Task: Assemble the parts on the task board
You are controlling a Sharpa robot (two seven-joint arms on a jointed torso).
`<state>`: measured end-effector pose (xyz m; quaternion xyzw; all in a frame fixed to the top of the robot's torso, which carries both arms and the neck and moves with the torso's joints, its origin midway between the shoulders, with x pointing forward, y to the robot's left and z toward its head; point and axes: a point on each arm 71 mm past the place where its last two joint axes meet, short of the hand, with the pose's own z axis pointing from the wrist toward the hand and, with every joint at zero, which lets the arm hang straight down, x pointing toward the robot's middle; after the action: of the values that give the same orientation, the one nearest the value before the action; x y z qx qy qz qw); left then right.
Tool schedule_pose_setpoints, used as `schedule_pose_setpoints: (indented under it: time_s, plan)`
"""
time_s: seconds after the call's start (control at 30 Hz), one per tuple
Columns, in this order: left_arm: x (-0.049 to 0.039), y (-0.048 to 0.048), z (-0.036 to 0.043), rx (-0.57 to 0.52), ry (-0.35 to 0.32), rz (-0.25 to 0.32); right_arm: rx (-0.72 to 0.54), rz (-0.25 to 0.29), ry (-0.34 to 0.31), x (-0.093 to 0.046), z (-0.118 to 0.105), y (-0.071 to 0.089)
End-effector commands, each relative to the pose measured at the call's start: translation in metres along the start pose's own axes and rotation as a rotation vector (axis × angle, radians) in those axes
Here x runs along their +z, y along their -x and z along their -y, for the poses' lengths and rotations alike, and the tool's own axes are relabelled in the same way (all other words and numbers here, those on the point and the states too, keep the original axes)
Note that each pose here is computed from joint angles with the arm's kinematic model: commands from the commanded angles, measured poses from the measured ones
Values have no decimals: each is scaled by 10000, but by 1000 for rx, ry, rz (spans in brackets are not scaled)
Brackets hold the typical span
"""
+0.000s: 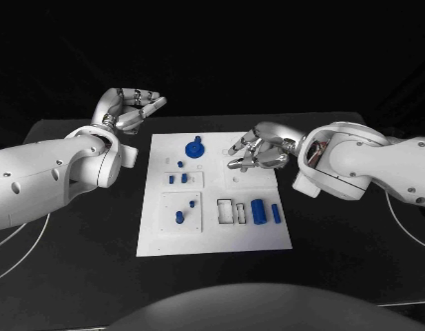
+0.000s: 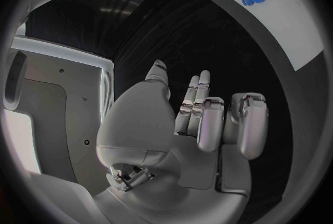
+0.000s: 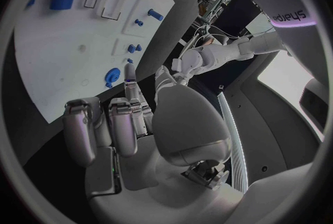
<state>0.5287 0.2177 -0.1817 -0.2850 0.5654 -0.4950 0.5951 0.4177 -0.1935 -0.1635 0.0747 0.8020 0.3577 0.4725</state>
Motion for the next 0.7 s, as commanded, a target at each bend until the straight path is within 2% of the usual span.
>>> schedule_pose_setpoints:
  time_s: [0.03, 0.2, 0.37, 0.5, 0.7]
  plan:
    - [12, -63, 13, -18, -10, -29, 110, -14, -144, -123, 164, -6]
    - [9, -103, 8, -23, -6, -39, 167, -22, -247, -286, 354, 17]
    - [-3, -124, 11, -28, -3, -46, 172, -9, -335, -389, 513, 24]
    - [-20, -122, 12, -30, -1, -49, 152, -7, -391, -429, 602, -31]
    - [-40, -90, 3, -29, 3, -45, 83, -47, -478, -477, 681, -179]
